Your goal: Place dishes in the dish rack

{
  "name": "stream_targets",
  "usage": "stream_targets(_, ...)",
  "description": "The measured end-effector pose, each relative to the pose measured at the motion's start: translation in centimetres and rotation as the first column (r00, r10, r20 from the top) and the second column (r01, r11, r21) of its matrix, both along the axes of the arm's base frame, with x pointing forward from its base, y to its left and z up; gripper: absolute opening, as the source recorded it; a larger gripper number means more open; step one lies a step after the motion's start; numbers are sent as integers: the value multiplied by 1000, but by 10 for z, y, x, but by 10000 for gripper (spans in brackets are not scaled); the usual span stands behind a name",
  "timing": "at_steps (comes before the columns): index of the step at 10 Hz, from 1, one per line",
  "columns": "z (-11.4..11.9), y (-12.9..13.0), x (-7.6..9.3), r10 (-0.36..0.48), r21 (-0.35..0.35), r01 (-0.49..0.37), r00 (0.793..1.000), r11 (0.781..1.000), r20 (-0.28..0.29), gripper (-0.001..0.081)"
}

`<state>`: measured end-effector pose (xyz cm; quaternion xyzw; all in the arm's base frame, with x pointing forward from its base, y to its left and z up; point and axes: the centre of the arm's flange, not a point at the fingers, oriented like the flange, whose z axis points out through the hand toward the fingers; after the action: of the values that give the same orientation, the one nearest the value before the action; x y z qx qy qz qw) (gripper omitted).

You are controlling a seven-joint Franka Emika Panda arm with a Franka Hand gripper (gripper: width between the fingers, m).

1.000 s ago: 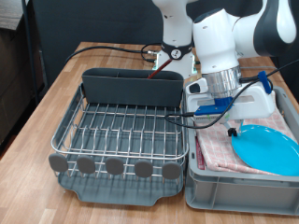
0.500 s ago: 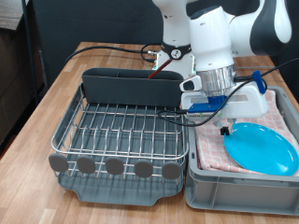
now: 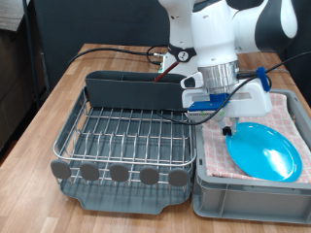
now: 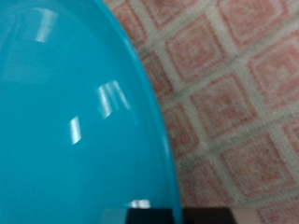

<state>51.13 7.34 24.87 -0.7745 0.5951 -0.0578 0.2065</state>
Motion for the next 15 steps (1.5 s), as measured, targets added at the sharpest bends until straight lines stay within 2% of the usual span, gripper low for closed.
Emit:
stream_targets(6, 23, -20, -4, -7, -40, 7, 1000, 999, -15, 19)
stream_targets(10, 58, -25, -9, -36, -152, 28, 998, 988, -52, 19)
stream_targets(15, 99, -21, -22, -16, -199, -4, 995, 980, -97, 19)
